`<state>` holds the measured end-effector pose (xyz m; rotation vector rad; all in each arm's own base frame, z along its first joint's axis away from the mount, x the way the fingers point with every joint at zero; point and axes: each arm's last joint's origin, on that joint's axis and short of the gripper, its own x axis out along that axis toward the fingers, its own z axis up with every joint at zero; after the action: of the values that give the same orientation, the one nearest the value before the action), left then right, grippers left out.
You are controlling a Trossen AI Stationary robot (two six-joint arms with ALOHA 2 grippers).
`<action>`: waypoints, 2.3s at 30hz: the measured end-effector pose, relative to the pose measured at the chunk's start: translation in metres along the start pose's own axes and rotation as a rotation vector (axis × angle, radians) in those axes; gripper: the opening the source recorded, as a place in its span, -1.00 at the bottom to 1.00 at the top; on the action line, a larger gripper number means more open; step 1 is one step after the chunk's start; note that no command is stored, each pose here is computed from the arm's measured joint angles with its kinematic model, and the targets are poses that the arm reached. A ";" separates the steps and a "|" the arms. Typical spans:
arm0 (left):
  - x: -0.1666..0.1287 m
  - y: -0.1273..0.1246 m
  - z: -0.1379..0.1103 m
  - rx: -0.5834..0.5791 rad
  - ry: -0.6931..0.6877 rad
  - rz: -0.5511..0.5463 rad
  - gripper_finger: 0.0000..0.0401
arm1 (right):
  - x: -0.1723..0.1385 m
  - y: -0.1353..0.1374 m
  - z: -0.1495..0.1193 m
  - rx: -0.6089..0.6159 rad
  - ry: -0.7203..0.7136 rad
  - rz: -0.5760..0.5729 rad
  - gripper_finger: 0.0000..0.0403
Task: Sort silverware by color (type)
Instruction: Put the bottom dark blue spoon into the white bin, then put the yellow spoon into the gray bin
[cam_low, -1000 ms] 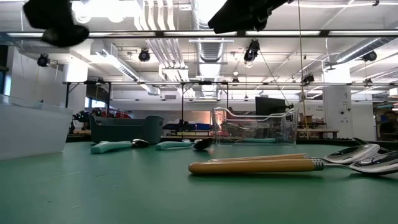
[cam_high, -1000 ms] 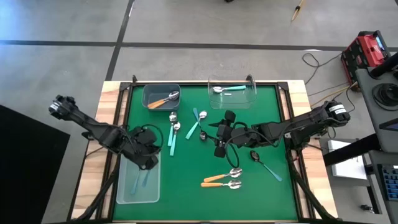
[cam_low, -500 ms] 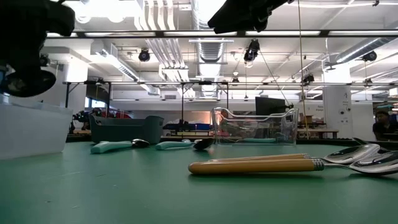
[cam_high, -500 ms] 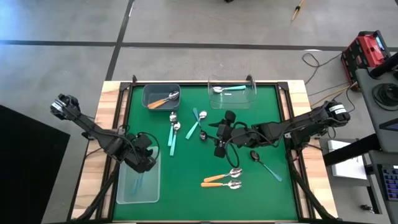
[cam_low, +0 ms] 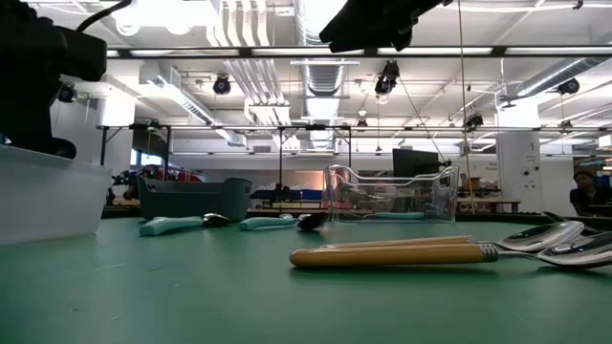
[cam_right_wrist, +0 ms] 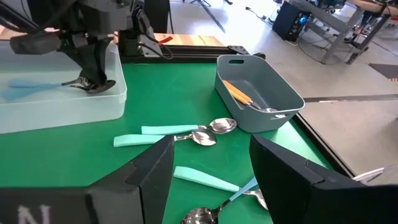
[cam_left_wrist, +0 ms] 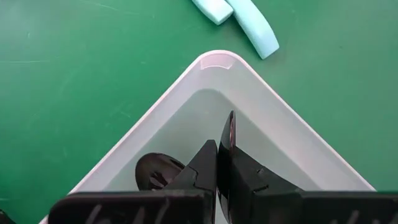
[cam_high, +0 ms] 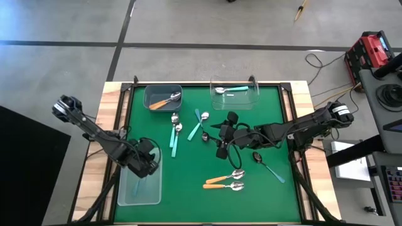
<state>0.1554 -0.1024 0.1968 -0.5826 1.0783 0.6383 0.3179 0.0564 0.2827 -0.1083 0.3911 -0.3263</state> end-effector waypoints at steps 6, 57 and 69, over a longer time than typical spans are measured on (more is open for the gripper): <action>0.006 -0.004 -0.003 0.014 0.030 0.024 -1.00 | 0.000 0.000 0.000 0.006 0.000 0.000 0.00; 0.014 -0.009 -0.009 0.062 0.069 0.075 -0.92 | -0.002 -0.001 0.000 0.032 0.007 0.000 0.00; 0.011 -0.010 -0.007 0.111 0.070 0.076 -0.76 | -0.002 0.000 -0.002 0.086 0.024 0.001 0.00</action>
<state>0.1622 -0.1124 0.1855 -0.4729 1.1986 0.6237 0.3152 0.0568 0.2818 -0.0201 0.4008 -0.3433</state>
